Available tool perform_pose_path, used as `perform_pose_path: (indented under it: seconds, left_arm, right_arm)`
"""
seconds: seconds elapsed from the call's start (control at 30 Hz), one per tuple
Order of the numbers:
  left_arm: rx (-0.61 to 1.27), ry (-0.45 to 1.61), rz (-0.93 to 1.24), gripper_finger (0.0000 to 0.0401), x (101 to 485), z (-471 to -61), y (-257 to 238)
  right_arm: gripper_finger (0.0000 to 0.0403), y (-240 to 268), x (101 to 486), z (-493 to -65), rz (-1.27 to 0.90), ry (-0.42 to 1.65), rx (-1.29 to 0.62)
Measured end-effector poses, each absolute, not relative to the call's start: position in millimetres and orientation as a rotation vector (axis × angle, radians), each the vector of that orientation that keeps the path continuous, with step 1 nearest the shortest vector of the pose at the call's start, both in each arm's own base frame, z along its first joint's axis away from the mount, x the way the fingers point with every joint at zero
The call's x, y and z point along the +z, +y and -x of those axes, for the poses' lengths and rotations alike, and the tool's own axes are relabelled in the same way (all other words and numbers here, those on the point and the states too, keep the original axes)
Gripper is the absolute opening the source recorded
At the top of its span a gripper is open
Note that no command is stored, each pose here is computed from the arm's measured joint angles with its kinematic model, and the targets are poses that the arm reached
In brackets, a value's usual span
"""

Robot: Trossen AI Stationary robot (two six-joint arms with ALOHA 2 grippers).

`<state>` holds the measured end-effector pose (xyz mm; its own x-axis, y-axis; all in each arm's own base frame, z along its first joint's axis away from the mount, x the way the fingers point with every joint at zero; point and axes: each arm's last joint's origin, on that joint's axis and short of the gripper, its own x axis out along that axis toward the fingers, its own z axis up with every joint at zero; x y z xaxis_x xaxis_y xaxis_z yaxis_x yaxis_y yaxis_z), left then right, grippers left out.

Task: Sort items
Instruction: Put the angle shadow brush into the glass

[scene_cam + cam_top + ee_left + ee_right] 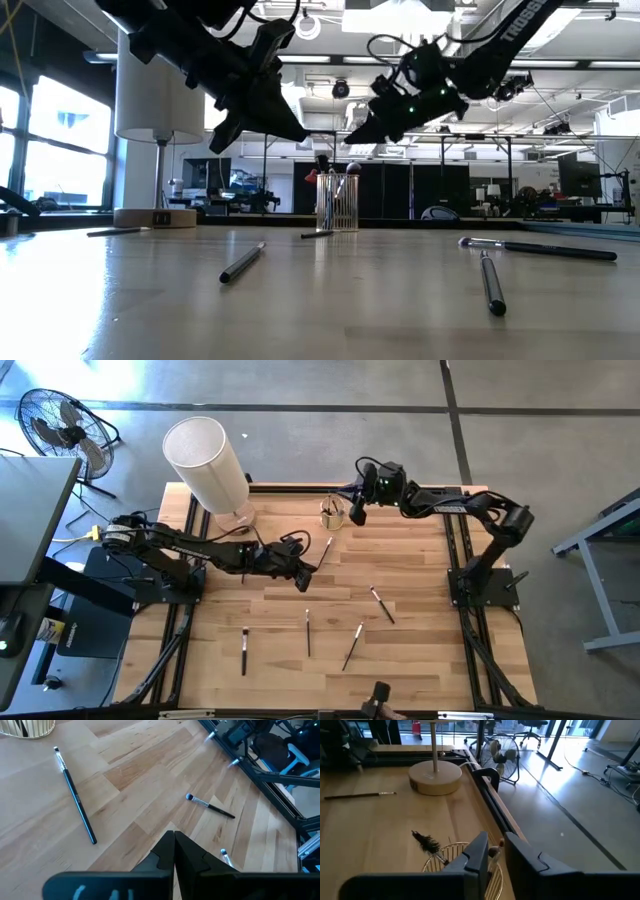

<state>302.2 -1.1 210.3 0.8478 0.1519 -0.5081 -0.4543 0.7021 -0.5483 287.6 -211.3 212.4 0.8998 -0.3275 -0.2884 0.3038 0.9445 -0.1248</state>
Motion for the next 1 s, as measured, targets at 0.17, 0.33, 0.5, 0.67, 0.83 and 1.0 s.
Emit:
perform_pose_path:
  seconds: [0.17, 0.33, 0.5, 0.67, 0.83, 1.0]
  left_arm:
    - [0.350, 0.451, 0.727, 0.0000, 210, -302, -1]
    - [0.350, 0.450, 0.798, 0.0001, 210, -302, -2]
    - [0.270, 0.490, 0.856, 0.0013, 210, -302, -3]
    - [0.169, 0.537, 0.853, 0.0080, 210, -302, -6]
    - [0.223, 0.510, 0.793, 0.0159, 210, -302, -3]
    - [0.221, 0.513, 0.709, 0.0192, 210, -302, -3]
  right_arm:
    - [0.0115, -201, 238, -276, 0.054, 0.300, -0.330]
    - [0.0146, -172, 265, -263, 0.011, 0.344, -0.292]
    - [0.0148, -122, 275, -257, -0.017, 0.502, -0.331]
    - [0.0134, -77, 268, -254, -0.223, 0.655, -0.322]
    - [0.0122, -41, 254, -252, -0.436, 0.816, -0.339]
    - [0.0117, -9, 240, -245, -0.554, 0.904, -0.437]
